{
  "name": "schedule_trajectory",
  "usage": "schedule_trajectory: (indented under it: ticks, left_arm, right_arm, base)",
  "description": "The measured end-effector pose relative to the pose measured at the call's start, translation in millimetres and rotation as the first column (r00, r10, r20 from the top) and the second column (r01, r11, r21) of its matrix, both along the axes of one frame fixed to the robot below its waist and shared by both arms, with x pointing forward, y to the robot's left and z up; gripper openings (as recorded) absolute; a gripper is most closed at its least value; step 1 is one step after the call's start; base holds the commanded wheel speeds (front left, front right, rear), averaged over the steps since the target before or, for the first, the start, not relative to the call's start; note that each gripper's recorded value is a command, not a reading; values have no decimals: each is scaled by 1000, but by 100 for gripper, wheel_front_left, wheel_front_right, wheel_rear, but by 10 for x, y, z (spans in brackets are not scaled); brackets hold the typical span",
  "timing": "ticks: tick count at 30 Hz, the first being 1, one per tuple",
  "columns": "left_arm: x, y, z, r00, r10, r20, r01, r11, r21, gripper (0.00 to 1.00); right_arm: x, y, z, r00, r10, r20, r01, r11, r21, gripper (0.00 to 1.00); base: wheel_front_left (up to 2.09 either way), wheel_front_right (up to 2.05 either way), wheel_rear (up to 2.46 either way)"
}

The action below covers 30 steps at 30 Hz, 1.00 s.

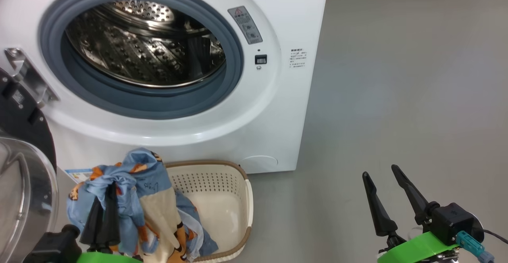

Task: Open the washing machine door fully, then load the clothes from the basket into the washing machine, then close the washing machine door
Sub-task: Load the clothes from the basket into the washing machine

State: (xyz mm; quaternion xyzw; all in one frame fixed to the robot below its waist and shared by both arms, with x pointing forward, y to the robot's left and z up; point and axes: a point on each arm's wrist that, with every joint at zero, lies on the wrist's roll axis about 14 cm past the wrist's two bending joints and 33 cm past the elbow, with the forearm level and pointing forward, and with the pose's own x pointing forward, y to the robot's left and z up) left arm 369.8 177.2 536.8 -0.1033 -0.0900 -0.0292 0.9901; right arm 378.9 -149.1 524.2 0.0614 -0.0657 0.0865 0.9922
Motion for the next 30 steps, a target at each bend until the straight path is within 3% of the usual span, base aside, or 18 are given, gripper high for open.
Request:
schedule_trajectory:
  ticks: [5,22,30]
  left_arm:
    - [110,-31,-137,999,-9,-41,9,1000,-7,0]
    - [1077,-330,-244,995,-87,-51,85,996,-26,0]
    - [1612,-410,-240,991,-127,-43,128,991,29,0]
  right_arm:
    - [38,-23,-108,999,-8,-31,8,1000,1,100]
    - [315,-71,-474,992,-29,-125,28,1000,-6,100]
    - [392,-163,-644,984,-56,-168,54,998,-15,100]
  base:
    - [0,0,0]
    - [0,0,0]
    - [0,0,0]
